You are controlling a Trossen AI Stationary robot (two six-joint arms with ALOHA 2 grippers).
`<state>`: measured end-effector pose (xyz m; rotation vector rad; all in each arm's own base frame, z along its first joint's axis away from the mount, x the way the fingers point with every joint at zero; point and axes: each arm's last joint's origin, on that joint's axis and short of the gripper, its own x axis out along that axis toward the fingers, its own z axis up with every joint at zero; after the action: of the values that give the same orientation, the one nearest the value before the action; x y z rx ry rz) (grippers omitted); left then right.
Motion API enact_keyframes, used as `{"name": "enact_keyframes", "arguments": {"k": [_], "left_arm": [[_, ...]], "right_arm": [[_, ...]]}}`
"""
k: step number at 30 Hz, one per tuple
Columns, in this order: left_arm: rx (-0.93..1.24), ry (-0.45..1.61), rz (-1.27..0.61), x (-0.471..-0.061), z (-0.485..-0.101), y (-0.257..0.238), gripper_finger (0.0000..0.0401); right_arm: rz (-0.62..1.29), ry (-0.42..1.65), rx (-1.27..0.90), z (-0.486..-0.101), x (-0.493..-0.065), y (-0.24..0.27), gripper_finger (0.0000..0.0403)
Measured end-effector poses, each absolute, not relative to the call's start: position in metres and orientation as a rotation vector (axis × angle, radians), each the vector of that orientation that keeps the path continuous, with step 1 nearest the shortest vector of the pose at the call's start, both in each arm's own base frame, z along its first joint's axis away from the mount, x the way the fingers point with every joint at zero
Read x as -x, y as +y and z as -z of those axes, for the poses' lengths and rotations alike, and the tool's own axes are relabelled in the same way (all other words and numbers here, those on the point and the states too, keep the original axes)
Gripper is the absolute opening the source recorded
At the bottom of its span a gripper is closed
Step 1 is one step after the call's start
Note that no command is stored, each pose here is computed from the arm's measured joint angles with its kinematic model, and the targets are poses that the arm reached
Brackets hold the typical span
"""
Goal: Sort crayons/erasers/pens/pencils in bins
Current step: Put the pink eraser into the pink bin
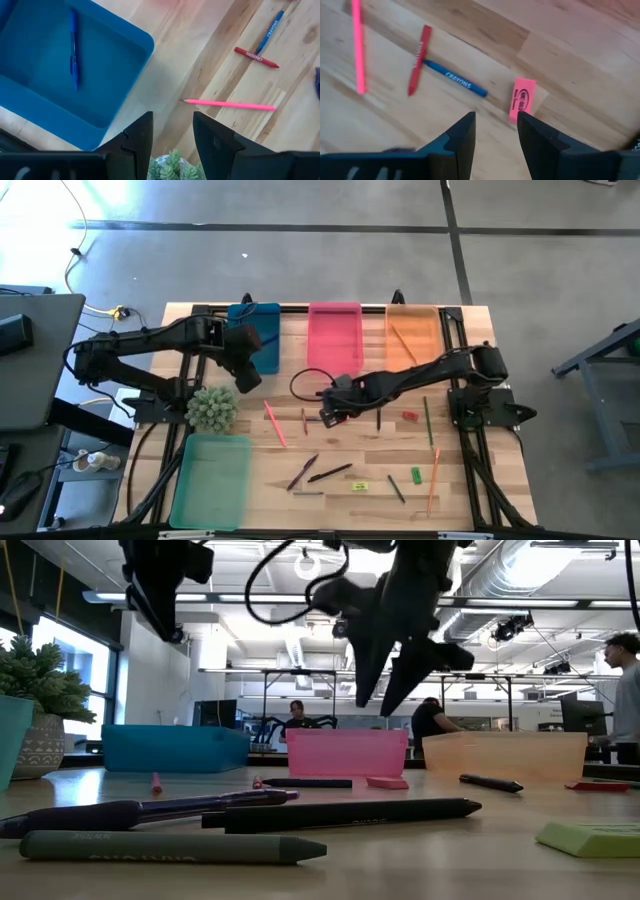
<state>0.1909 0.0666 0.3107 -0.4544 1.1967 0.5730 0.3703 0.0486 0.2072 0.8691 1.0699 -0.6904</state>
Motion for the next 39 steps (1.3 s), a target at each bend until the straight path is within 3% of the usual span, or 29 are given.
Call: {"name": "enact_keyframes", "arguments": {"k": [17, 39], "left_arm": [[0.406, 1.206, -0.554, -0.19, -0.311, 0.069, 0.0127], [0.397, 1.204, -0.546, -0.19, -0.311, 0.069, 0.0127]], "right_arm": [[0.837, 1.101, -0.889, -0.178, -0.375, 0.048, 0.0138], [0.864, 1.155, -0.866, -0.146, -0.383, 0.049, 0.0138]]}}
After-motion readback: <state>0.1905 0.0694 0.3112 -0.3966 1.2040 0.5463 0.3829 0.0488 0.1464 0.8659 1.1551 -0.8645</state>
